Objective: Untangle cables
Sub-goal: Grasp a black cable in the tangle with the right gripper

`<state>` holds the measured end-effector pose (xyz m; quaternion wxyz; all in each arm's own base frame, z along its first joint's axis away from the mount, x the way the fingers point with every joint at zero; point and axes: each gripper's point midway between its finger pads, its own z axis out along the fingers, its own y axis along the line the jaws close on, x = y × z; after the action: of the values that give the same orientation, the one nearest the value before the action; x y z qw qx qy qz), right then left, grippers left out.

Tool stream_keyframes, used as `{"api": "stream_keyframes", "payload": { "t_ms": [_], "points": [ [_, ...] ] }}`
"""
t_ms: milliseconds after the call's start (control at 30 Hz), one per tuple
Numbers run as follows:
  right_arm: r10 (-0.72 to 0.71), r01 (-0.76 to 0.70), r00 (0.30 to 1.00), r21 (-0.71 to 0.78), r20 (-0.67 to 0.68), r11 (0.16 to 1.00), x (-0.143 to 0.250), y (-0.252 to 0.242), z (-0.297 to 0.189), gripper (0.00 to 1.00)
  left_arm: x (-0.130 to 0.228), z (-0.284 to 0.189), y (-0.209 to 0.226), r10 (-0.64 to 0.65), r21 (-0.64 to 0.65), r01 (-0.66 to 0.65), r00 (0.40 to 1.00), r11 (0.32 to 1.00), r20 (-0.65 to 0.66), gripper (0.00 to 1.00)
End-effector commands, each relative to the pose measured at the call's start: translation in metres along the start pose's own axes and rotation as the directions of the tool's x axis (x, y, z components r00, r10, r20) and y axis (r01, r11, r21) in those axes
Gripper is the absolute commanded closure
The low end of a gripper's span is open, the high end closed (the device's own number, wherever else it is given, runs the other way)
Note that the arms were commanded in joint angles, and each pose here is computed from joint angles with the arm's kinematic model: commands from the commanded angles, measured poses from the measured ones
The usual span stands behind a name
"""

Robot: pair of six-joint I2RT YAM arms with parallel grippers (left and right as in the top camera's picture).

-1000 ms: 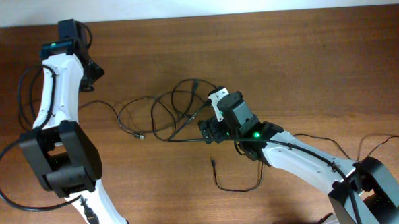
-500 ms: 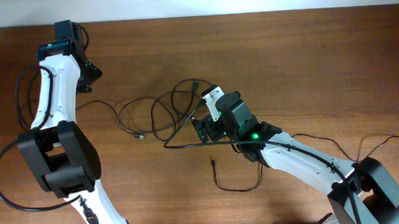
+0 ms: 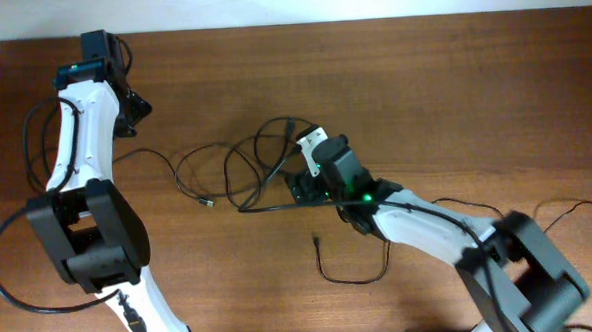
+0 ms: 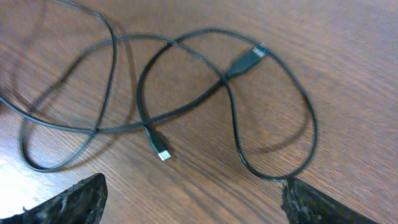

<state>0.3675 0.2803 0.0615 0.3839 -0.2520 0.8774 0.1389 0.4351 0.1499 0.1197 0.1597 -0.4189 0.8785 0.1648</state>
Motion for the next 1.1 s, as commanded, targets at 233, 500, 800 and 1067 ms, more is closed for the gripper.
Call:
{"api": "stream_keyframes", "payload": {
  "t_ms": [233, 500, 800, 1067],
  "points": [
    [-0.105, 0.114, 0.991, -0.105, 0.085, 0.988, -0.032, 0.028, 0.049, 0.14, -0.004, -0.008, 0.004, -0.019, 0.007, 0.019, 1.000, 1.000, 0.016, 0.01],
    [-0.385, 0.423, 0.904, -0.268, 0.183, 0.866, -0.019, 0.084, 0.063, 0.15, -0.004, -0.008, 0.004, -0.019, 0.007, 0.019, 1.000, 1.000, 0.016, 0.01],
    [-0.453, 0.444, 0.890, -0.338, 0.057, 0.830, -0.010, 0.101, 0.088, 0.36, -0.004, -0.008, 0.004, -0.019, 0.007, 0.019, 1.000, 1.000, 0.016, 0.01],
    [-0.435, 0.397, 0.900, -0.356, -0.030, 0.846, 0.011, 0.097, 0.095, 0.96, -0.004, -0.008, 0.004, -0.019, 0.007, 0.019, 1.000, 1.000, 0.016, 0.01]
  ]
}}
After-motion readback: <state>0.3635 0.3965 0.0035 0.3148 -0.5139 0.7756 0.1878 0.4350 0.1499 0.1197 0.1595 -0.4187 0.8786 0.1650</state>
